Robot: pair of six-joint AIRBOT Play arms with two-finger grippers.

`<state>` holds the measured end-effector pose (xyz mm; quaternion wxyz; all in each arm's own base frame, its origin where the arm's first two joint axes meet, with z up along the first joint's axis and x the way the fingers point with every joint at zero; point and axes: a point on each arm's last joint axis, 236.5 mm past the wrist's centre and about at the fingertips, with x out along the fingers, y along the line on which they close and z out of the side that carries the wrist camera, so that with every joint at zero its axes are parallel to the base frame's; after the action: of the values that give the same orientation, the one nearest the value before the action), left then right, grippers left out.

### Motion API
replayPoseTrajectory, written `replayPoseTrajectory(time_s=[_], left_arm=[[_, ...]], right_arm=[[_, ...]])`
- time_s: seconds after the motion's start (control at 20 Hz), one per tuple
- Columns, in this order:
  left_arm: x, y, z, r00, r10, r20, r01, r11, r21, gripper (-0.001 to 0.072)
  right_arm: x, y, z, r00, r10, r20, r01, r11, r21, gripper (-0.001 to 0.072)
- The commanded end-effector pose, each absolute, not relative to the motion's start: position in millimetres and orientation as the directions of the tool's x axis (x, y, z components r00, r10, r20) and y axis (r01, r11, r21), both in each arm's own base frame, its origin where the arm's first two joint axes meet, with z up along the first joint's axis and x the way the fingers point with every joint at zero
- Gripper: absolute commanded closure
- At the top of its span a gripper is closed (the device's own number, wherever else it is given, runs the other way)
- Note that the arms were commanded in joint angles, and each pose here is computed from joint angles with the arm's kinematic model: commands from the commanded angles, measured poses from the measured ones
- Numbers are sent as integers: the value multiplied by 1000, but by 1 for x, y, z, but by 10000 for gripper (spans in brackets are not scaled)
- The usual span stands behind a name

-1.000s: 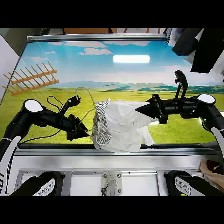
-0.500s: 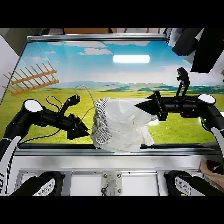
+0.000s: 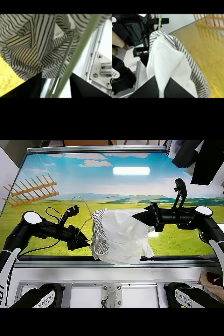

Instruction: Fold the clothes and pants, and hang the long-sleeved shirts on hangers.

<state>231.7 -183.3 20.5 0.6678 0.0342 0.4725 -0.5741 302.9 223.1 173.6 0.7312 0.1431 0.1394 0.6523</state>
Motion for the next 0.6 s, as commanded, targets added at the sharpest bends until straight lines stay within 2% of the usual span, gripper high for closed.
replayPoseTrajectory(time_s=[0.0, 0.25, 0.45, 0.5, 0.55], left_arm=[[231, -182, 20, -109, -732, -672, 792, 345, -504, 372], [231, -181, 19, -111, -729, -676, 792, 346, -503, 371], [230, -181, 19, -115, -728, -676, 788, 347, -508, 368], [229, -181, 20, -119, -729, -675, 787, 344, -511, 288], [230, -181, 19, -115, -728, -676, 769, 365, -525, 98]], right_arm=[[303, 228, 169, 109, 993, -37, -914, 115, 389, 704], [298, 222, 147, 97, 984, -147, -897, 150, 415, 704], [297, 222, 159, 111, 987, -117, -898, 150, 414, 704], [298, 222, 162, 115, 988, -103, -898, 148, 415, 704], [299, 222, 163, 116, 988, -101, -897, 148, 416, 704]])
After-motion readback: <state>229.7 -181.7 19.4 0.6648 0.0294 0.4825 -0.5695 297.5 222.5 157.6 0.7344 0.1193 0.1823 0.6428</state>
